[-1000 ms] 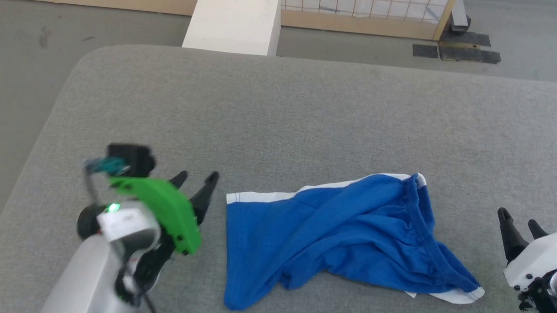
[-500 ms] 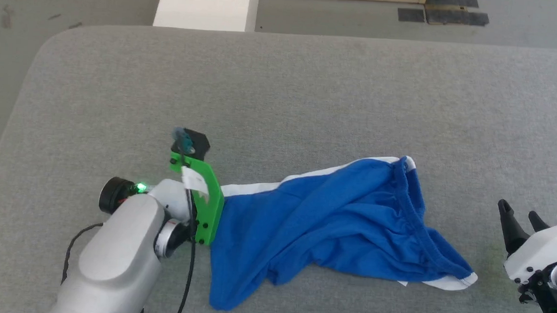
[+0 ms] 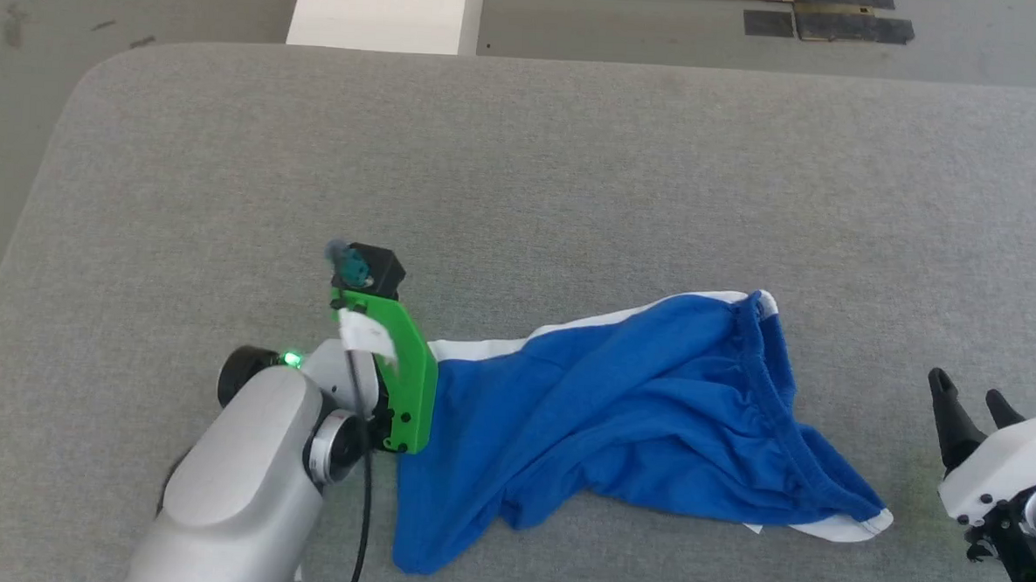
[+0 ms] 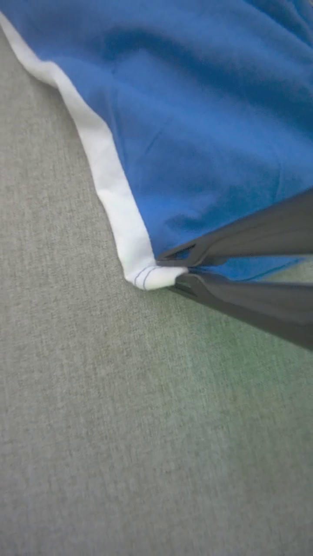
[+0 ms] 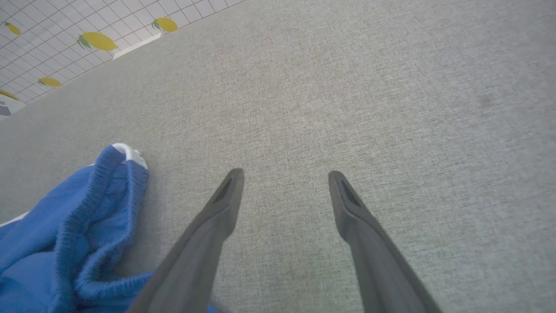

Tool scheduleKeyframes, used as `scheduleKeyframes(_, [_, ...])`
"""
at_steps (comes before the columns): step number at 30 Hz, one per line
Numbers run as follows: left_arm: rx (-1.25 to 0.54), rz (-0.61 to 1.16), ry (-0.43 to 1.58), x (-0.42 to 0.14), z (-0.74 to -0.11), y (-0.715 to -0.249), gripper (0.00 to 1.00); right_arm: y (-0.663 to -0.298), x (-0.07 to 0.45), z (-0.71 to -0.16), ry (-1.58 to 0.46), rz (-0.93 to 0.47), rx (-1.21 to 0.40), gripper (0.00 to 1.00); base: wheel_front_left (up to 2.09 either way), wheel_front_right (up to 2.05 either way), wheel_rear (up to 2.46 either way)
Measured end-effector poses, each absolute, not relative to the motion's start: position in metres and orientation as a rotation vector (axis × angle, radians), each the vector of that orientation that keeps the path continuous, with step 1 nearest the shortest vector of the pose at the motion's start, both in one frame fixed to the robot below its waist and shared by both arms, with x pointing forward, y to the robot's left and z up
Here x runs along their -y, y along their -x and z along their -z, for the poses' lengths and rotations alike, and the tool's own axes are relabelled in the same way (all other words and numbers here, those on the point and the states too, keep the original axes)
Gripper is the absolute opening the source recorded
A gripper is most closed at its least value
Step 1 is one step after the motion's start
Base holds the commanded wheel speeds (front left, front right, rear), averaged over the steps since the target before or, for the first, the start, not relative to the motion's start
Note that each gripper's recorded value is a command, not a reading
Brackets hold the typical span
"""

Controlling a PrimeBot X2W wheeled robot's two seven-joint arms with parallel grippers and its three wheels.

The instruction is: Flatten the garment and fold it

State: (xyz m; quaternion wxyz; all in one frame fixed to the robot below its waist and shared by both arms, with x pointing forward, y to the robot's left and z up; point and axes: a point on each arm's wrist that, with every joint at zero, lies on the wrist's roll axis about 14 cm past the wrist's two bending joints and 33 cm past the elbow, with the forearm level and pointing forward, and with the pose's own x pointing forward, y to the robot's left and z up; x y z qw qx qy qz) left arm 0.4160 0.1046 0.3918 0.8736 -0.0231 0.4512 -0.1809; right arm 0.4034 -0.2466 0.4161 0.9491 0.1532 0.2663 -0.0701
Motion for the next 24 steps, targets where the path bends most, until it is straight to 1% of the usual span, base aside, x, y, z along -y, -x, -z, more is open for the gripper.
scheduleKeyframes(2, [-0.899, 0.367, 0.119, -0.103, -0.398, -0.416, 0.0, -0.406, 0.242, -0.419, -0.309, 0.127, -0.534, 1.0, 0.0, 0.0, 0.0])
scheduleKeyframes(3, [-0.824, 0.336, 0.182, -0.106, -0.41, -0.419, 0.0, -0.413, 0.233, -0.429, -0.297, 0.094, -0.511, 1.0, 0.0, 0.0, 0.0])
scheduleKeyframes(4, [-0.799, 0.324, 0.206, -0.108, -0.413, -0.42, 0.0, -0.418, 0.228, -0.434, -0.286, 0.075, -0.503, 1.0, 0.0, 0.0, 0.0])
scheduleKeyframes(7, [-0.762, 0.305, 0.253, -0.109, -0.417, -0.417, 0.0, -0.434, 0.207, -0.45, -0.246, 0.004, -0.486, 1.0, 0.0, 0.0, 0.0])
scheduleKeyframes(9, [-0.757, 0.298, 0.275, -0.109, -0.417, -0.414, 0.0, -0.443, 0.189, -0.456, -0.21, -0.052, -0.505, 1.0, 0.0, 0.0, 0.0])
scheduleKeyframes(14, [-0.737, 0.301, 0.318, -0.105, -0.42, -0.411, 0.0, -0.459, 0.151, -0.456, -0.1, -0.189, -0.605, 1.0, 0.0, 0.0, 0.0])
scheduleKeyframes(18, [-0.735, 0.304, 0.328, -0.102, -0.42, -0.413, 0.0, -0.464, 0.137, -0.44, 0.017, -0.245, -0.715, 1.0, 0.0, 0.0, 0.0])
scheduleKeyframes(24, [-0.756, 0.3, 0.337, -0.103, -0.411, -0.413, 0.0, -0.465, 0.121, -0.409, 0.114, -0.311, -0.84, 1.0, 0.0, 0.0, 0.0])
